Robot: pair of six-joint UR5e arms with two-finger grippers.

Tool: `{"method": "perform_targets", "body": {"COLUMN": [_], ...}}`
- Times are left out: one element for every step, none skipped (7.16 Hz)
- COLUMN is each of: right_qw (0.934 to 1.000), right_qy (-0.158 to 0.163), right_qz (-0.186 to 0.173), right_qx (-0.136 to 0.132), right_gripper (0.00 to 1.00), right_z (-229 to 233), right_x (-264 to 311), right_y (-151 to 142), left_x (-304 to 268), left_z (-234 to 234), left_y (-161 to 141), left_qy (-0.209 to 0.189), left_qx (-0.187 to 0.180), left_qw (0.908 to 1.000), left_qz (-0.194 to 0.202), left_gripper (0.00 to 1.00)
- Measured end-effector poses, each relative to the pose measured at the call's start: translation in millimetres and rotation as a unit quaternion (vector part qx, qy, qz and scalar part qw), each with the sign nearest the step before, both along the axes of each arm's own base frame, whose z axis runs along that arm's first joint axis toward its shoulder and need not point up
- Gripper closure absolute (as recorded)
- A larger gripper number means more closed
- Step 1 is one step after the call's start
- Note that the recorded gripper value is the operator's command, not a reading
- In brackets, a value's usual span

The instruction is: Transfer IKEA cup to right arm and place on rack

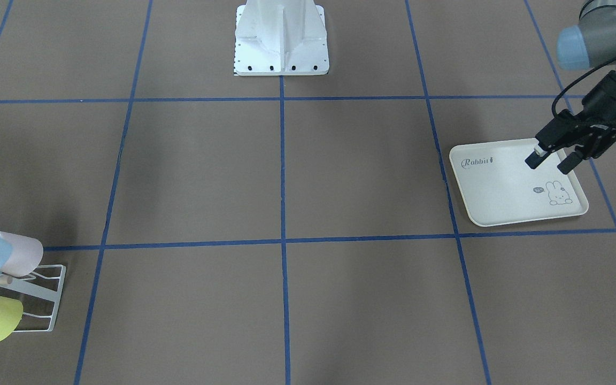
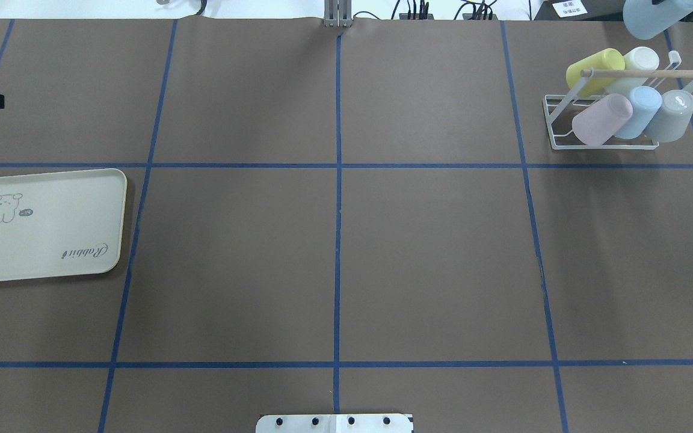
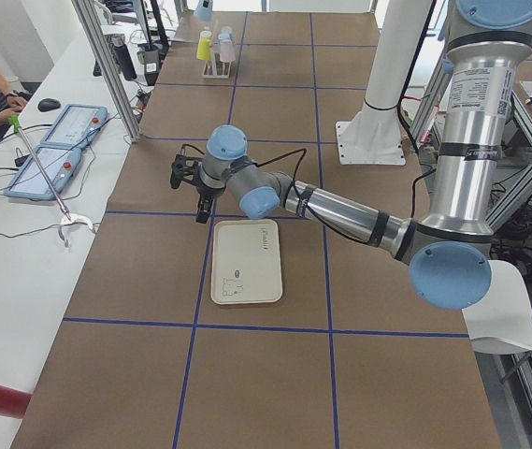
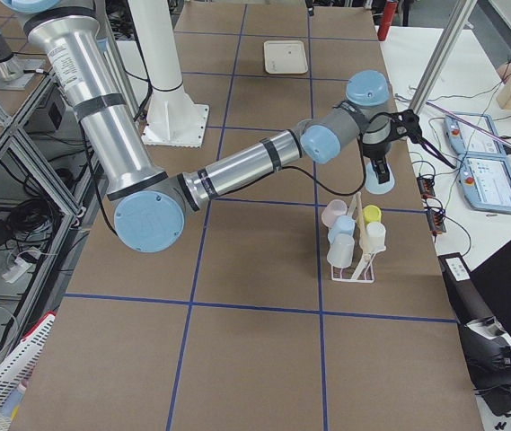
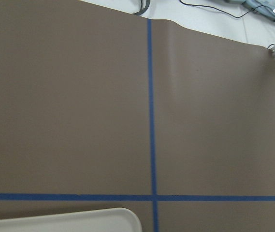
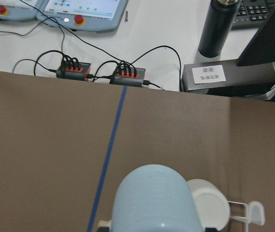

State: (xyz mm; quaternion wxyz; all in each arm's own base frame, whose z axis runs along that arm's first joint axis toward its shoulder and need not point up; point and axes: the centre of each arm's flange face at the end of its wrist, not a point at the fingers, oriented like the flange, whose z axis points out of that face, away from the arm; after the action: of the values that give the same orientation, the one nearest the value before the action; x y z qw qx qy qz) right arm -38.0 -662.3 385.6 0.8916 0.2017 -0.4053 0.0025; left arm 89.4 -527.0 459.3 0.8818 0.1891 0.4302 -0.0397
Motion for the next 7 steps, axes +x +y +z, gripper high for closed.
{"method": "perform_targets", "body": {"right_qw": [0.9995,0.9984,0.9969,0.9947,0.9923,0.9905,0.9898], "right_qy": [0.019,0.024,0.027,0.033,0.038,0.040,0.039], "right_qz": [-0.020,-0.039,-0.055,-0.071,-0.087,-0.096,-0.099], "right_qx": [-0.016,-0.033,-0.050,-0.066,-0.080,-0.090,-0.094], "right_gripper": [0.73,0.75,0.76,0.77,0.78,0.78,0.78], "right_z": [36.5,67.4,94.3,121.8,143.0,153.4,155.2], "right_x": [18.7,36.8,47.2,46.7,40.9,34.3,32.8], "right_y": [-27.7,-55.6,-75.8,-86.6,-94.9,-102.0,-107.0], "left_x": [-13.7,-23.3,-28.1,-30.1,-30.8,-31.3,-31.3], "left_z": [19.6,33.5,40.9,44.0,45.0,44.6,43.4], "left_y": [2.2,7.1,11.1,13.4,14.4,14.8,15.0], "left_qy": [-0.045,-0.069,-0.081,-0.086,-0.087,-0.088,-0.087], "left_qx": [0.010,0.009,0.007,0.006,0.006,0.006,0.006], "left_qw": [0.9988,0.9973,0.9963,0.9959,0.9958,0.9958,0.9959], "left_qz": [0.016,0.025,0.027,0.027,0.027,0.026,0.024], "left_gripper": [0.00,0.00,0.00,0.00,0.00,0.00,0.00]}}
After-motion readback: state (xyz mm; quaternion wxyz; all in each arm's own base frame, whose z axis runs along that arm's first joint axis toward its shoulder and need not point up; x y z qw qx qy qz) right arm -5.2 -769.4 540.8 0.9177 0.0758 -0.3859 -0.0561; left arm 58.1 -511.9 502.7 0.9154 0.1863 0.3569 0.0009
